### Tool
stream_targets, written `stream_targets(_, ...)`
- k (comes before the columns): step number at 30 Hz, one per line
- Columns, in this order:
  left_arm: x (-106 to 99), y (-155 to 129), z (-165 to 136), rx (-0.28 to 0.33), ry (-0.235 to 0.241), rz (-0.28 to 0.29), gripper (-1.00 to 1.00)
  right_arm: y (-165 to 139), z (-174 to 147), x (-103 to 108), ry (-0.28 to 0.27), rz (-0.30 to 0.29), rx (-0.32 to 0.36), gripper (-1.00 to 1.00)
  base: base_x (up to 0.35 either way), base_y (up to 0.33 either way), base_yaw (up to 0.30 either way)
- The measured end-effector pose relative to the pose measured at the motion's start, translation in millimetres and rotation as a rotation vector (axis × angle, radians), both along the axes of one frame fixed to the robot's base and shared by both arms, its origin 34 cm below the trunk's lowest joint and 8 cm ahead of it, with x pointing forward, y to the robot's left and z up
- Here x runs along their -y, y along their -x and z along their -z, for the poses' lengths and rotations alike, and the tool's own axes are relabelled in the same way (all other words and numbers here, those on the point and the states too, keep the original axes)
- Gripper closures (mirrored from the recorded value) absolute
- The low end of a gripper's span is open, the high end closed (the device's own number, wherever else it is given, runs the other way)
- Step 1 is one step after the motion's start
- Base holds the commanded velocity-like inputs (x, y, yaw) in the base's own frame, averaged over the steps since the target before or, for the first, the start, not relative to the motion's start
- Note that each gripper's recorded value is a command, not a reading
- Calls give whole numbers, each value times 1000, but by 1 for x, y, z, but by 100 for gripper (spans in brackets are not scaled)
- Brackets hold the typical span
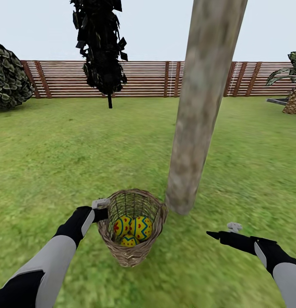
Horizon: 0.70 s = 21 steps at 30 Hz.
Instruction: Take the three Easter eggs out of the wicker basket on the lawn in the garden, then place them on the lawn next to a single tree (choose any tree) so that all three eggs are next to the same tree and none are left in the basket.
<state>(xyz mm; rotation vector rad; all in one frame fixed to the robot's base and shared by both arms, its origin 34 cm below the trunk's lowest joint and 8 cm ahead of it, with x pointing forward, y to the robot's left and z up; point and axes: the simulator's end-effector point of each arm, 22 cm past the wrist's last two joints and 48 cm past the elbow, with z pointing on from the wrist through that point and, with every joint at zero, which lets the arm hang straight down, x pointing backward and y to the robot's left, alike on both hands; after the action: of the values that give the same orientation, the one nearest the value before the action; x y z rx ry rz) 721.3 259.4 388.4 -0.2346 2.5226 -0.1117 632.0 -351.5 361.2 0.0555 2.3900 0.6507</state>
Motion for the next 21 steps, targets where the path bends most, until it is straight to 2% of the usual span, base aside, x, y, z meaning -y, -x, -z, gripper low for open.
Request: stream_targets(21, -1, 0, 1, -5, 3, 0, 100, 2, 8, -1, 3, 1, -2, -100, 0, 0, 0)
